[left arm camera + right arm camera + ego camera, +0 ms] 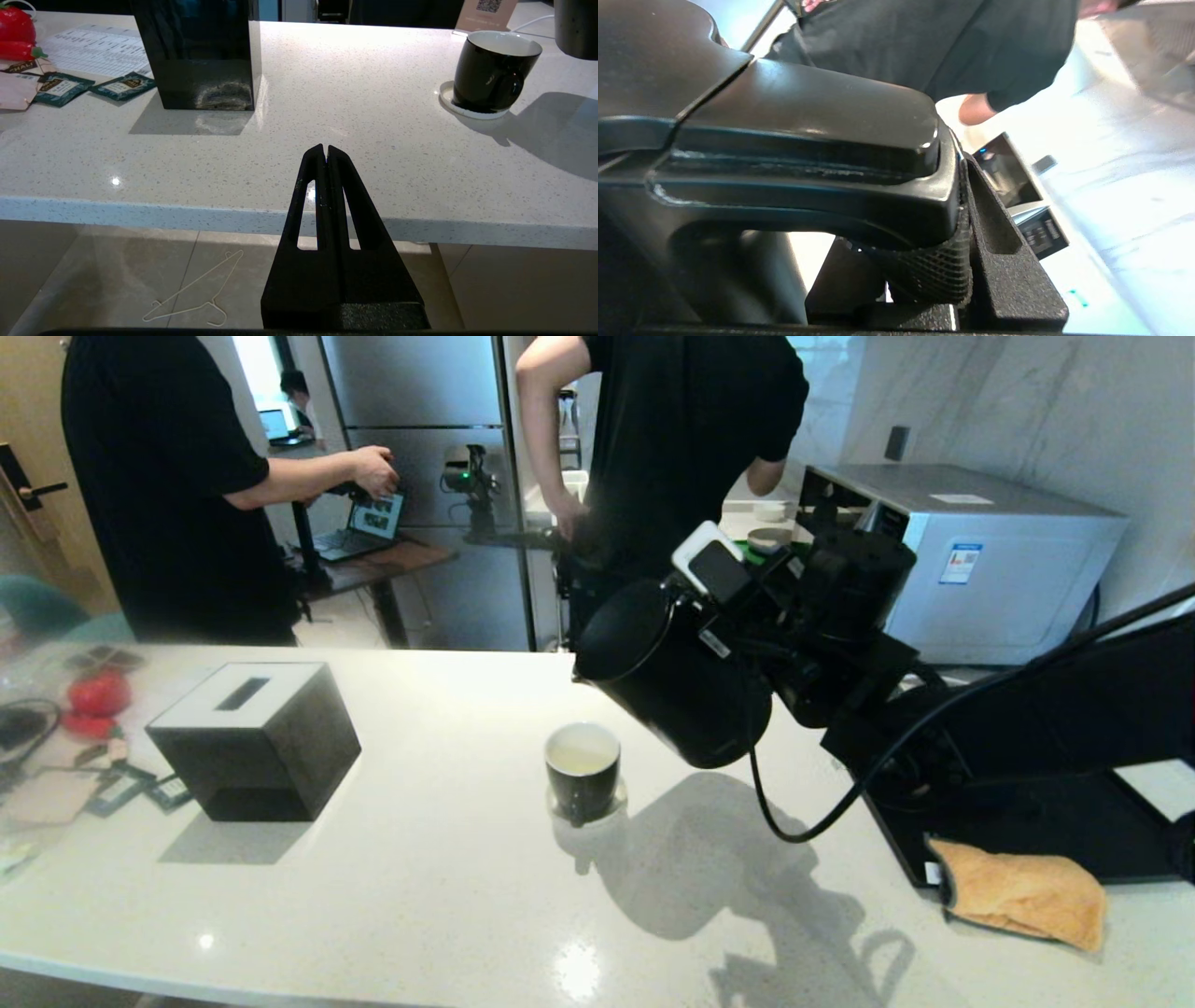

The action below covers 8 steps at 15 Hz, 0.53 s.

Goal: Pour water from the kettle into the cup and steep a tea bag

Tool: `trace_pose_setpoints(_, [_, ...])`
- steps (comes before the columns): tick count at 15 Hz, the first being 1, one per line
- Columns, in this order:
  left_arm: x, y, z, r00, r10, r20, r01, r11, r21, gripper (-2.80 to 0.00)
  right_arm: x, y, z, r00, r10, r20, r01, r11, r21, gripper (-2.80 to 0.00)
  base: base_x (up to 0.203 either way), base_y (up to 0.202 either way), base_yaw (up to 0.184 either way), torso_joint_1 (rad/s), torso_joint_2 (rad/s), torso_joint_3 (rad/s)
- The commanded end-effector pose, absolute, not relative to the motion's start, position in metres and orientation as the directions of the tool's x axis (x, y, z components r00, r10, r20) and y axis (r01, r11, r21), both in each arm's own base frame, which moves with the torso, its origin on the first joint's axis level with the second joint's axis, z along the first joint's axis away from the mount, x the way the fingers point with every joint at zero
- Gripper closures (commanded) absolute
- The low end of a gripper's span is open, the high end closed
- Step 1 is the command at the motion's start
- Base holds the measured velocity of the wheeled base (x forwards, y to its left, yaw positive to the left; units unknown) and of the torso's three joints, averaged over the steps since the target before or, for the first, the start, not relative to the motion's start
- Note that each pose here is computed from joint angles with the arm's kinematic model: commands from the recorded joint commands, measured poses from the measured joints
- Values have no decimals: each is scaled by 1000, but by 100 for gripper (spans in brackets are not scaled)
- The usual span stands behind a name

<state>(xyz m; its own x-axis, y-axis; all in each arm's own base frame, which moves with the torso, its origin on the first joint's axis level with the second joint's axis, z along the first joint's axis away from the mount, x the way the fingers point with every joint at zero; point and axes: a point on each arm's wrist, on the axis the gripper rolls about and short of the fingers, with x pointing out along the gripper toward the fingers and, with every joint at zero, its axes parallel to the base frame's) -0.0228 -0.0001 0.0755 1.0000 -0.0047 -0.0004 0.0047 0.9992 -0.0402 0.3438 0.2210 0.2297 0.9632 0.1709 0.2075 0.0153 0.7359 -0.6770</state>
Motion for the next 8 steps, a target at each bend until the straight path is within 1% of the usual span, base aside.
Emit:
trace_pose_setpoints(1, [-23,0,76,1000,-5,-2,5,999,-41,0,339,217,242,962,164,217,17,760,-650,0,0,0,0,0,0,0])
trace_pose_setpoints(4, [-23,0,76,1000,-5,-2,4,999,-41,0,336,207,252,970,152,191,-5,795,-606,0,0,0,0,0,0,0])
trace_pose_setpoints(8, [-23,0,76,1000,-5,-2,5,999,-41,0,334,182,268,980,104,168,7,833,-553,0,0,0,0,0,0,0])
